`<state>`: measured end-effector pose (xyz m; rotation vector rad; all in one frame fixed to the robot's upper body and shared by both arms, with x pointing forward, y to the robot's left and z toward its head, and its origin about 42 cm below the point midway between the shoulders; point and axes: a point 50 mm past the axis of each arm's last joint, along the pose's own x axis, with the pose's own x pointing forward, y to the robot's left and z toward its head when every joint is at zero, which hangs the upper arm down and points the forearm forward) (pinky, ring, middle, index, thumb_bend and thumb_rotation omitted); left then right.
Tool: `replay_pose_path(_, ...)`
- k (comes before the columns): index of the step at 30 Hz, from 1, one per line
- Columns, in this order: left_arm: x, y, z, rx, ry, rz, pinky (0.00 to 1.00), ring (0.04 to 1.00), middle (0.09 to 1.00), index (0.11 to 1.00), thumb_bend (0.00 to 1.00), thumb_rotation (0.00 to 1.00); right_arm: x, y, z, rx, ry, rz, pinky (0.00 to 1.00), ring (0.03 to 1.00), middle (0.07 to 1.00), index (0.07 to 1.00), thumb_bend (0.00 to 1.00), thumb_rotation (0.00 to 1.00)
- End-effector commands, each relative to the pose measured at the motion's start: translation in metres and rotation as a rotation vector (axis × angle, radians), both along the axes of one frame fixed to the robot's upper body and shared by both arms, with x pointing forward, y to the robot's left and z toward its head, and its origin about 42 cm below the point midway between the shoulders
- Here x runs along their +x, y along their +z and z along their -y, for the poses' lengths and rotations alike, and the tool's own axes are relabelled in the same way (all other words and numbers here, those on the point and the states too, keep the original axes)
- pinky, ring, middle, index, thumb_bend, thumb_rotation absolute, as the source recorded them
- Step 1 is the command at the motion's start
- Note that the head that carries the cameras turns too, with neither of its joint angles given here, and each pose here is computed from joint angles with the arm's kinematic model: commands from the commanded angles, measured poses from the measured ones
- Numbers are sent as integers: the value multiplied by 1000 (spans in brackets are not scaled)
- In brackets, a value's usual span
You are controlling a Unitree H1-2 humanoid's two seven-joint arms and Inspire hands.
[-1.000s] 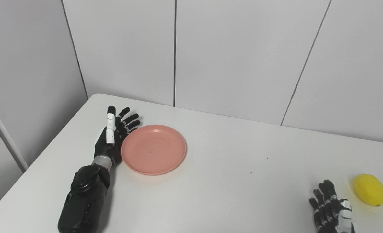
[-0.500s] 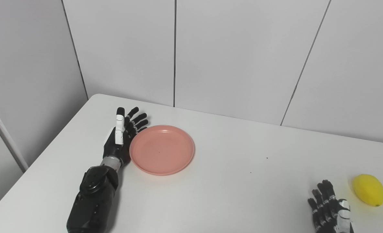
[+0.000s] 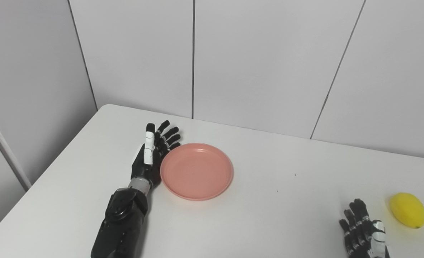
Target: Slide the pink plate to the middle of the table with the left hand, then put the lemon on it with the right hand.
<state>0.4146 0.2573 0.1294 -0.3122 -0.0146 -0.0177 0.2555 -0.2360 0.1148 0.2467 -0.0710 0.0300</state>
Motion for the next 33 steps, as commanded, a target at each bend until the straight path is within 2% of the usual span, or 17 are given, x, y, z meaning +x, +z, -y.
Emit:
replay_pose_path(1,-12,-28,13,-8,-2,-113,859,869,861,901,959,957,-3,-4,-5,12,9,-6,1000,1000,985,961,675,989)
replay_pose_path(9,-13,-33,40,-16,-10,-134,878,889,878,906,963,949,-2,-3,-8,2,9,-8,1000,995,978,953,689,990)
replay_pose_path(13,-12,-37,56,-19,-11,-158,838,855,842,884,958,942,-3,-2,-10,5,14,-6,1000,999,984,963,674,999)
replay_pose_path(18,-10,-36,71,-41,-19,-185,850,854,837,878,949,956,-2,-2,-12,-2,15,-5,1000,993,978,953,690,995)
replay_pose_path(25,-11,-35,81,-61,-34,-208,861,872,858,883,928,987,-1,0,-16,2,8,-5,1000,986,970,946,707,981)
replay_pose_path(33,-15,-36,86,-171,-7,-256,899,906,889,931,920,1000,-1,1,-25,1,15,-5,1000,983,968,941,730,968)
